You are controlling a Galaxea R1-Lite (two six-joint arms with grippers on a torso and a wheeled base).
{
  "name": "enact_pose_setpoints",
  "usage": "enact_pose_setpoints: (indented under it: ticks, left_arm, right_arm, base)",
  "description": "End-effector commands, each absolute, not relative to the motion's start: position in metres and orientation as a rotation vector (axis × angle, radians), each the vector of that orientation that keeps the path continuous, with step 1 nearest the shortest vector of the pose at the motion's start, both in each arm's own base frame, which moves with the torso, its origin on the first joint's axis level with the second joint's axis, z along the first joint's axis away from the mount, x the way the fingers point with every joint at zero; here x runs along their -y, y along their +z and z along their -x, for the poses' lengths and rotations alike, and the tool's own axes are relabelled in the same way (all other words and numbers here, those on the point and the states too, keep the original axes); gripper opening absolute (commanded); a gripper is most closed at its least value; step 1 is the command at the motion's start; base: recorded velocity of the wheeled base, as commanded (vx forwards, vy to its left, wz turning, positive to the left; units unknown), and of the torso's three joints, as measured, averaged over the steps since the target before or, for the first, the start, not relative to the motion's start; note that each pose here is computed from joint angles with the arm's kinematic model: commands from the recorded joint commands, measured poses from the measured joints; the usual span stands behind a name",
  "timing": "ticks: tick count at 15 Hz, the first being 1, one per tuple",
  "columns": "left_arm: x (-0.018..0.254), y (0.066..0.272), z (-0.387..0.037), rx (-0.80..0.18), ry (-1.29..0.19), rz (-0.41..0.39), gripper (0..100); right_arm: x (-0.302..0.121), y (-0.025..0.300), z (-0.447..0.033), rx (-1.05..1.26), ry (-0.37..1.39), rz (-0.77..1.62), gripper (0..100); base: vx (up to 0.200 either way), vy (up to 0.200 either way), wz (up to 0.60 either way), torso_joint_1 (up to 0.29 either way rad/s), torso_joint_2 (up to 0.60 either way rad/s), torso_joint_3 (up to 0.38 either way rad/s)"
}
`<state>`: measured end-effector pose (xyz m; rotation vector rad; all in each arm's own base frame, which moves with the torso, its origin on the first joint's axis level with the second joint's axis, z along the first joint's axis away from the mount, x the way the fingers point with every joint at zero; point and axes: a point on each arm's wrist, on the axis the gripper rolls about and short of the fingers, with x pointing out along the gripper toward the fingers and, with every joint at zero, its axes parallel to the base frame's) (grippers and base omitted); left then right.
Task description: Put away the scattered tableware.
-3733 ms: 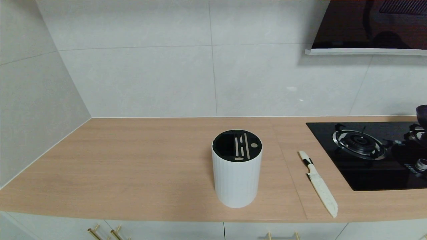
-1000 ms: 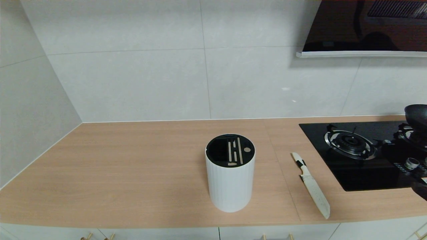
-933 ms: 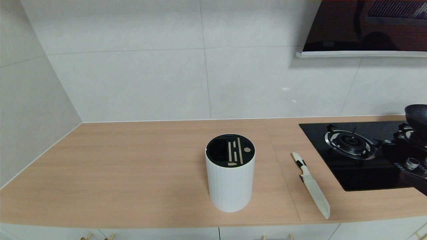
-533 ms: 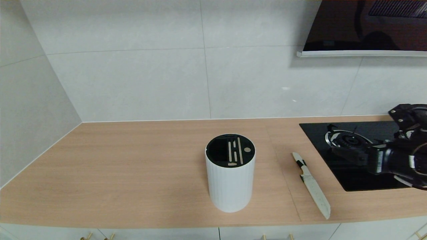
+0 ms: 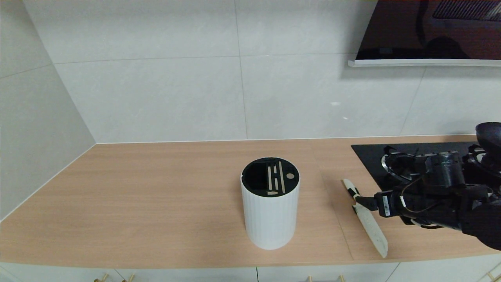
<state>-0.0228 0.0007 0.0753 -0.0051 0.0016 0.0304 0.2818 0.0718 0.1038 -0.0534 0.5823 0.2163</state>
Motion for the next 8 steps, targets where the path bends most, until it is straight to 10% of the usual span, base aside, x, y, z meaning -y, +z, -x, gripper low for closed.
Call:
enact_pose_setpoints:
  ticks: [1,8]
  left_arm:
    - [-0.001,0.075,0.023,-0.003,0.031,0.006,100]
    - [-0.001,0.075,0.023,-0.001,0.031,0.005,100]
  right_arm:
    - [-0.076,0.077,-0.293,-0.647,0.209,0.065,100]
    - [-0.084,0.018,-0.325,-0.631,0.134,0.088,100]
  base:
    - [0.000,0.000,0.00,0.000,0.00,0.000]
    - [0.000,0.000,0.00,0.000,0.00,0.000]
